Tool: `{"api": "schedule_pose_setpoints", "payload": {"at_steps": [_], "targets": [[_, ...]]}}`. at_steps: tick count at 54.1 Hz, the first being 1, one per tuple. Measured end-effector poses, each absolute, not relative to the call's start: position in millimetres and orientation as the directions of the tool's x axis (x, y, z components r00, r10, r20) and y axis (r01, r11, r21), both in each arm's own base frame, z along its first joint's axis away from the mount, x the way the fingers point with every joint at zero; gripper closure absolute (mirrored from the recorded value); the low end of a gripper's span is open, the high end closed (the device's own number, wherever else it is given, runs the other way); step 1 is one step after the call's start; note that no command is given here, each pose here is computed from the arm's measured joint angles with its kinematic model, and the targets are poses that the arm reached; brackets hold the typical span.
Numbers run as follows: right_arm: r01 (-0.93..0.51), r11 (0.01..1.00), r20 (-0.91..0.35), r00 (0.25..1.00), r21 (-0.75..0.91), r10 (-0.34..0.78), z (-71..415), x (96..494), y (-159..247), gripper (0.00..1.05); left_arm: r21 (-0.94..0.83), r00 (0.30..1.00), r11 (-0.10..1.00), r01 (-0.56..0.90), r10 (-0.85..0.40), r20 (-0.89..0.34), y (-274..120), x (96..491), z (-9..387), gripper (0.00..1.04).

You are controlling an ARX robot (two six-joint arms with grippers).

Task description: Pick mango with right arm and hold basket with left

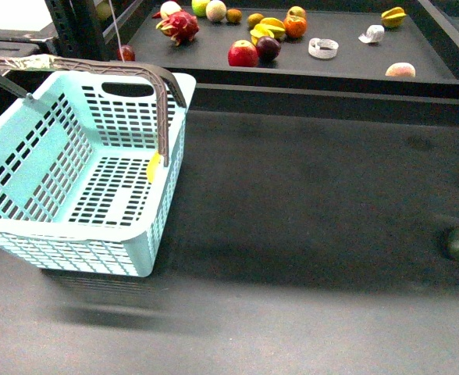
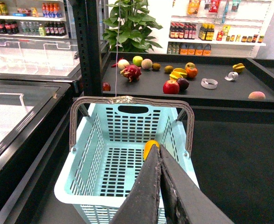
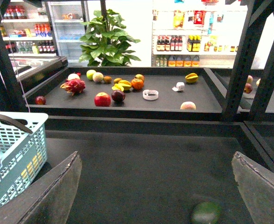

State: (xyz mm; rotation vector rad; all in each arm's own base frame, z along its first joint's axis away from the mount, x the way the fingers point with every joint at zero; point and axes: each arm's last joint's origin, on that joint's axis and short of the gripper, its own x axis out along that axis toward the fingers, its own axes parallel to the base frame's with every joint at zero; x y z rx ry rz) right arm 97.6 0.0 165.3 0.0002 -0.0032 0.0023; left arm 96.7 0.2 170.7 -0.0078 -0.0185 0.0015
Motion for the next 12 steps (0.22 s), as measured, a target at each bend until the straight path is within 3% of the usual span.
{"api": "schedule_pose_setpoints", "payload": {"at_steps": [12], "targets": [[-0.002,1.000,0.003,1.000,0.000,0.002,165.3,97.6,0.0,0.08,-0.008,1.000,1.000,-0.001,0.002,0.019,0.2,96.6,170.7,1.00]]}}
